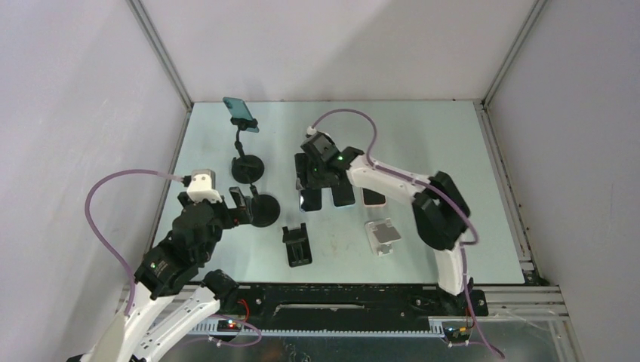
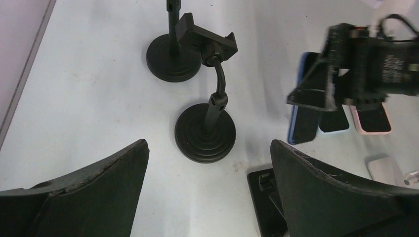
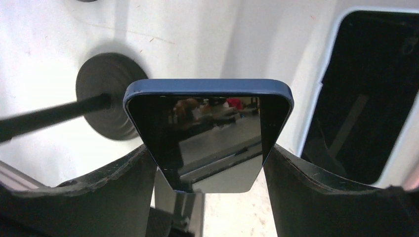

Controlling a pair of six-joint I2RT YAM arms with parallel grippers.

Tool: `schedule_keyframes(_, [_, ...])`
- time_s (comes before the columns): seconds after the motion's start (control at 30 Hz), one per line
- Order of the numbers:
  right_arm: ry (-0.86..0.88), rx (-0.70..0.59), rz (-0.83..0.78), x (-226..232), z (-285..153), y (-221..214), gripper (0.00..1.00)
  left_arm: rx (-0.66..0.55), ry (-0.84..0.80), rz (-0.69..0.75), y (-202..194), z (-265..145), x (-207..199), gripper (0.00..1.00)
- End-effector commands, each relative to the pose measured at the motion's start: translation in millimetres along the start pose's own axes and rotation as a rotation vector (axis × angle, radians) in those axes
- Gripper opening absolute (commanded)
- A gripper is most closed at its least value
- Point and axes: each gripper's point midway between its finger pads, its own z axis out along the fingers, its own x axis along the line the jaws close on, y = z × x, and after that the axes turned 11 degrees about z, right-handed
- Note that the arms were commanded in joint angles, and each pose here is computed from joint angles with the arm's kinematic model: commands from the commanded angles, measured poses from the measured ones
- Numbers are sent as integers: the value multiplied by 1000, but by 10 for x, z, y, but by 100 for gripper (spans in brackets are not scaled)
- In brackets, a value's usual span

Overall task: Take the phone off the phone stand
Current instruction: Place the phone at the center of the board.

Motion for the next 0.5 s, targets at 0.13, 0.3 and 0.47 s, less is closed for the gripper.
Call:
schedule_keyframes(0.13, [-116, 106, 35, -38, 359, 57, 0, -29, 31, -46, 41, -38, 73, 100])
schedule_keyframes(0.3, [-187, 128, 62, -298, 531, 39, 0, -32, 26, -50, 36, -42, 67, 100])
schedule_keyframes(0.47, [-221, 164, 44, -437, 663, -19, 0, -30, 19, -49, 31, -34, 49, 100])
